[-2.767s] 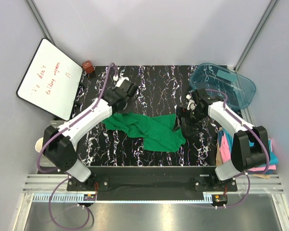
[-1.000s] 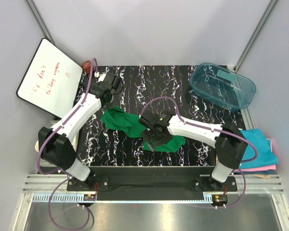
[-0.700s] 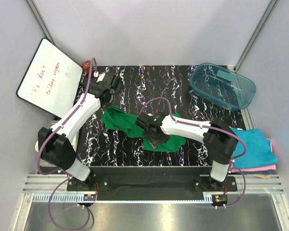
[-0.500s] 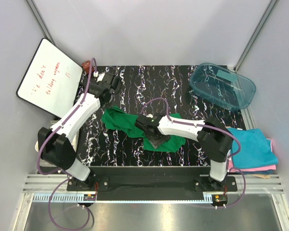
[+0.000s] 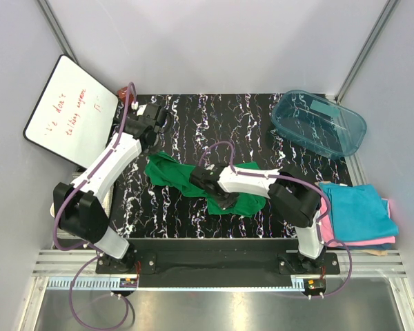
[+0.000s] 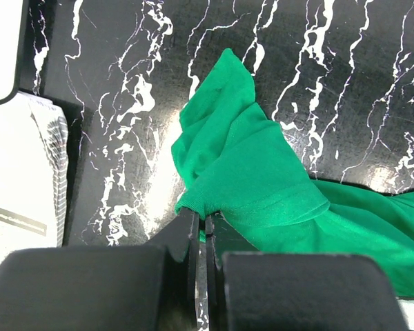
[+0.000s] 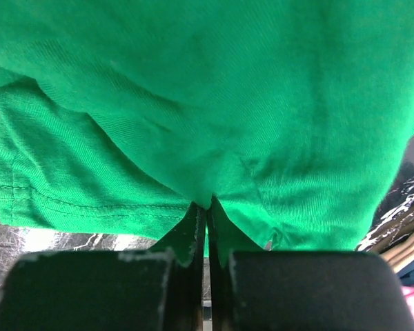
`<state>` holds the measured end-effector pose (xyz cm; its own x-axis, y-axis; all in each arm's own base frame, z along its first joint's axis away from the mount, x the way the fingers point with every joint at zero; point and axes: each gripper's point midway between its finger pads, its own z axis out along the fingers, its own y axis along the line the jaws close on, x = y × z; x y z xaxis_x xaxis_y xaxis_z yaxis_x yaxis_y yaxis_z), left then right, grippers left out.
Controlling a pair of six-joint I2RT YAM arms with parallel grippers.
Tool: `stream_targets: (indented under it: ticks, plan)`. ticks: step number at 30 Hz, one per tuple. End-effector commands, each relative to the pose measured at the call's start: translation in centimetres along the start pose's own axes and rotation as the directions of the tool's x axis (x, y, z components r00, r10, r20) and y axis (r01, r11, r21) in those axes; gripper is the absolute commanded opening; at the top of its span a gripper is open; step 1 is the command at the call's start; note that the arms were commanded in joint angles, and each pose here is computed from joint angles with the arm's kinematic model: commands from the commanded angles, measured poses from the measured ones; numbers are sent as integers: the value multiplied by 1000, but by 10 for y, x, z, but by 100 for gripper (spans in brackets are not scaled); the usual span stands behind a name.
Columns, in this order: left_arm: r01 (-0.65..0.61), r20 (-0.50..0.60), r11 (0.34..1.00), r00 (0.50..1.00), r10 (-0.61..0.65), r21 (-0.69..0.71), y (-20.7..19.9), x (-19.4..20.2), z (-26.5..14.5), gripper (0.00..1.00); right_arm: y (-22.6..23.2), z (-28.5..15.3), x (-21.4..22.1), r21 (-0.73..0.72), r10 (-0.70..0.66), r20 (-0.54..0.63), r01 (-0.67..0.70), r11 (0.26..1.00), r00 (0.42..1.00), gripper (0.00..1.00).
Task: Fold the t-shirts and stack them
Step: Flatten out the tshirt
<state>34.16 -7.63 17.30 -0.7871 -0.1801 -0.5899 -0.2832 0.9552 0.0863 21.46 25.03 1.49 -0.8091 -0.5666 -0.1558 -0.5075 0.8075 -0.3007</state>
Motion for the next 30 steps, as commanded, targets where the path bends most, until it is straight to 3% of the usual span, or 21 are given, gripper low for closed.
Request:
stream_targets:
  ticks: [1, 5, 6, 12, 18, 30]
  plan:
    - [5, 44, 1000, 999, -5, 15, 2, -15, -9, 0, -8, -20, -23, 29, 43, 87, -46, 999, 995, 0]
    - [3, 38, 1000, 999, -3, 10, 3, -14, -6, 0, -11, -24, -23, 40, 40, 74, -43, 998, 996, 8]
    - [3, 36, 1000, 999, -4, 11, 2, -14, -5, 0, -10, -24, -23, 36, 38, 71, -41, 998, 997, 18]
    - [-2, 30, 1000, 1000, 2, 11, 0, -15, -2, 0, -10, -21, -24, 47, 28, 61, -31, 998, 998, 29]
    - [-5, 31, 1000, 1000, 5, 10, -1, -16, -1, 0, -6, -25, -32, 29, -1, 67, -1, 1000, 998, 30]
    - [-13, 32, 1000, 999, 13, 0, -1, -17, 1, 0, 40, -42, -45, -241, -35, 102, 59, 969, 994, 32]
